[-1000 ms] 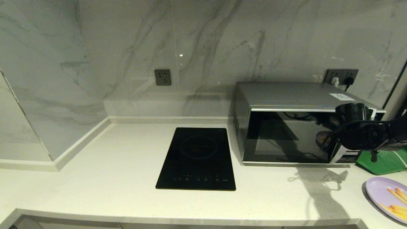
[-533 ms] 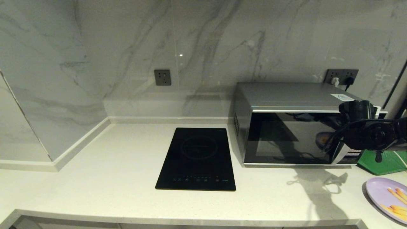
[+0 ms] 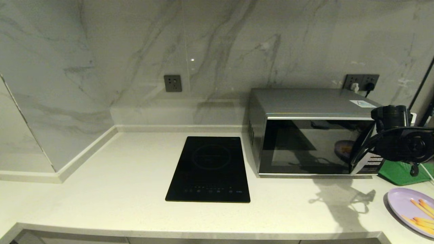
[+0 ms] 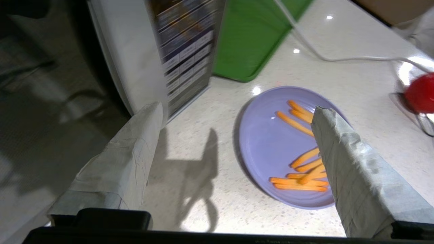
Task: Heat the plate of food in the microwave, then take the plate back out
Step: Open the microwave oven
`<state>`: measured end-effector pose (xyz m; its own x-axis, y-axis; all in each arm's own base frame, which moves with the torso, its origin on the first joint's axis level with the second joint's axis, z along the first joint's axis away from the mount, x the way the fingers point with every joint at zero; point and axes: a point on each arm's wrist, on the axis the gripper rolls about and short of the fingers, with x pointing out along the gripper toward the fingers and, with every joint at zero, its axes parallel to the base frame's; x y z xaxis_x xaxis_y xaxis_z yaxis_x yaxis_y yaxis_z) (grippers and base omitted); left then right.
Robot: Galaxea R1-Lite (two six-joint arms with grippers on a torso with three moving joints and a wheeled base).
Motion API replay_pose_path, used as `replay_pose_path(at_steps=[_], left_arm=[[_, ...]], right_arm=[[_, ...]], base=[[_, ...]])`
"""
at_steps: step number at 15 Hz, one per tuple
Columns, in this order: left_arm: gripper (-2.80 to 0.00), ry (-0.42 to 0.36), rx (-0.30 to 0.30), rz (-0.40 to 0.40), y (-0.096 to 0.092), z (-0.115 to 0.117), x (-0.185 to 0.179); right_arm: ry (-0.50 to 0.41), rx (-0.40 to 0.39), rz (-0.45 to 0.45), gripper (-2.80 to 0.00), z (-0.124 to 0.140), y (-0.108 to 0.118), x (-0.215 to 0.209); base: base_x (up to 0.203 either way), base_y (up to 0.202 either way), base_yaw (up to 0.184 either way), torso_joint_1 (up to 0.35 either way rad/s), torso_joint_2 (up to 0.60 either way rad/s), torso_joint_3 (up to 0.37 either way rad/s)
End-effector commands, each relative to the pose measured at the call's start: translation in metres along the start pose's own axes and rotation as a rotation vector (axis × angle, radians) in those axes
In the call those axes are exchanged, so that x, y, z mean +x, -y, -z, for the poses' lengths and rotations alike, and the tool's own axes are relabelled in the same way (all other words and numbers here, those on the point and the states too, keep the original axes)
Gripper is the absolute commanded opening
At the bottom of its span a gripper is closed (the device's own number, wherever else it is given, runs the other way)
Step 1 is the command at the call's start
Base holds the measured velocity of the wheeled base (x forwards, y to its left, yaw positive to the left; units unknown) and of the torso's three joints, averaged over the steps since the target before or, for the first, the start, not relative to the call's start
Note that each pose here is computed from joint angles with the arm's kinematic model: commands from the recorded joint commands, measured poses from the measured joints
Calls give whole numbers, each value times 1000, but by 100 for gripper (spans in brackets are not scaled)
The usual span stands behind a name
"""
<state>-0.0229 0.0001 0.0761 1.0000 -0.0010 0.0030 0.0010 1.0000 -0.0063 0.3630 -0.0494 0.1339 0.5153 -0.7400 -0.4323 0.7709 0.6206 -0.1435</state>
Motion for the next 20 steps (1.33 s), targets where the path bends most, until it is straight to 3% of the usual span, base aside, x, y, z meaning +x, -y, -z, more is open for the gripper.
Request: replay_pose_path(at_steps=[1,5,8,15,20], left_arm=[[-280,0,-1,0,0,0,0],[-280,0,-1,0,0,0,0],[-280,0,-1,0,0,0,0],[-280,0,-1,1,0,0,0],[-280,0,-1,1,0,0,0]], right_arm=[[0,-46,-71,0,4,-15,-10],[-3,-58,-65,0,6,-38,15],[-2,-39,-33,0,4,-40,36],[-8,35,75,0,-7,-6,67],[0,62,75,0,-7,10,49]], base=[[0,0,0,0,0,0],[0,0,0,0,0,0],[0,0,0,0,0,0],[0,0,0,0,0,0],[0,0,0,0,0,0]])
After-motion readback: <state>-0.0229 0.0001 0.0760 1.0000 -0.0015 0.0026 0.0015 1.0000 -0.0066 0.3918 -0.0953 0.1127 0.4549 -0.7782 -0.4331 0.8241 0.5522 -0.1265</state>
